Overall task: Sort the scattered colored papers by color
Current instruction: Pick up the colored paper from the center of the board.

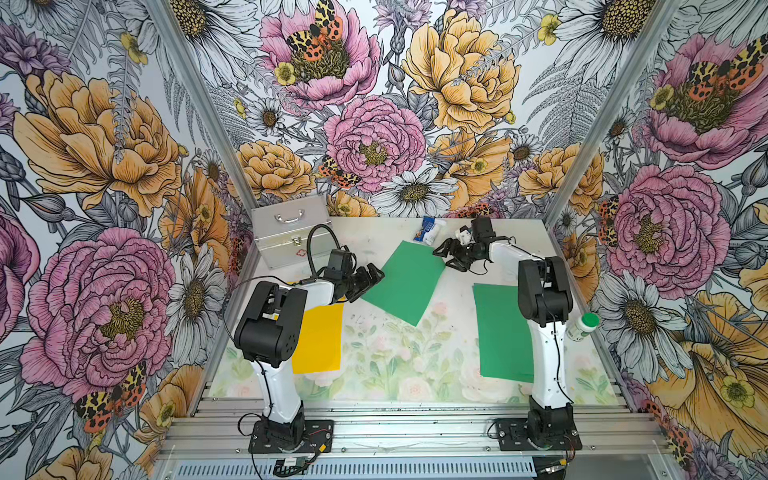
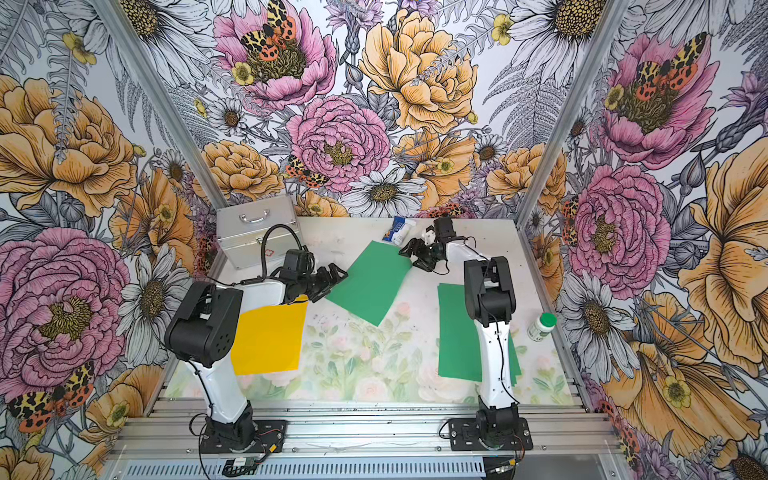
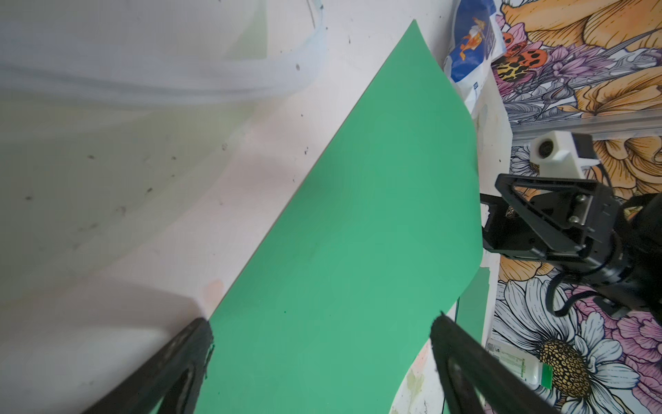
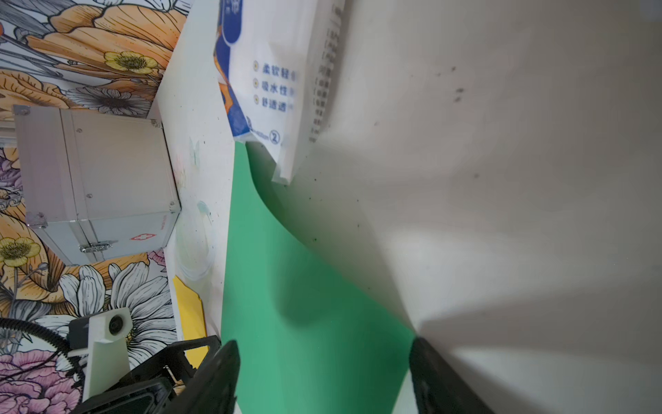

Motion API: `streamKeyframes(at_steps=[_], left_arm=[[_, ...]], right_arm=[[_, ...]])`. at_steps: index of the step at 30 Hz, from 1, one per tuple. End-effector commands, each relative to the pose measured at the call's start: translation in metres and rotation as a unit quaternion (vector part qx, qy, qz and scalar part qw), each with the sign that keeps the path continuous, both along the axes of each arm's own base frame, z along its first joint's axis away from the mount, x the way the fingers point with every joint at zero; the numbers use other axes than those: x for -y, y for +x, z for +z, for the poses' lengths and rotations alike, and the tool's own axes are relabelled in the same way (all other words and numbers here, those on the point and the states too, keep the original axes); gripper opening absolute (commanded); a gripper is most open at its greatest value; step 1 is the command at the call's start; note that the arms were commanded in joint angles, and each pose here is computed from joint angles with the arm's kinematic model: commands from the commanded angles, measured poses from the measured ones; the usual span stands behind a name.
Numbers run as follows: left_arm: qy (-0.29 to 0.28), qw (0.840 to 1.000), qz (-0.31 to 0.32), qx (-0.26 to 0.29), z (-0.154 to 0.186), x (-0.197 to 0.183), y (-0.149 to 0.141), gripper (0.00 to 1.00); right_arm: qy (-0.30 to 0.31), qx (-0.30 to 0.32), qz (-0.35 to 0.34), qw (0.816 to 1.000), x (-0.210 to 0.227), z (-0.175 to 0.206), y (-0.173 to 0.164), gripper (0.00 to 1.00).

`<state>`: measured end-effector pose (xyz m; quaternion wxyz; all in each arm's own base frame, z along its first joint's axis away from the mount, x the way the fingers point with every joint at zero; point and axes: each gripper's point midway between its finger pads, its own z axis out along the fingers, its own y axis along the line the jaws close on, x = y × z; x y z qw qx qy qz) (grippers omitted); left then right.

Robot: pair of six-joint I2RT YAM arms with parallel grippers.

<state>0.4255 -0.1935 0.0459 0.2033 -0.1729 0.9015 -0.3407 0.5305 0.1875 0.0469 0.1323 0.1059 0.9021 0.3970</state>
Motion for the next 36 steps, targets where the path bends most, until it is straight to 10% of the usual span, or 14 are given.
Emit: streamKeyframes(at_steps=[1,19,36], left_arm=[[0.015,0.998,-0.013,-0.055,-0.036,0.006,-0.020,0.98],[0.001,0.999,-0.025,-0.036,-0.016,0.012,-0.015,0.98],[-0.011,0.992,-0.068,0.105,0.068,0.011,0.015,0.98]], right_arm=[[-0.003,-0.045,0.012,0.999,-0.007,-0.025,-0.016,0.66],[0.035,0.018,0.054,0.998,-0.033,0.049,-0.024,0.12],[0.047,0.112,0.177,0.977,-0.046,0.103,-0.075,0.12]])
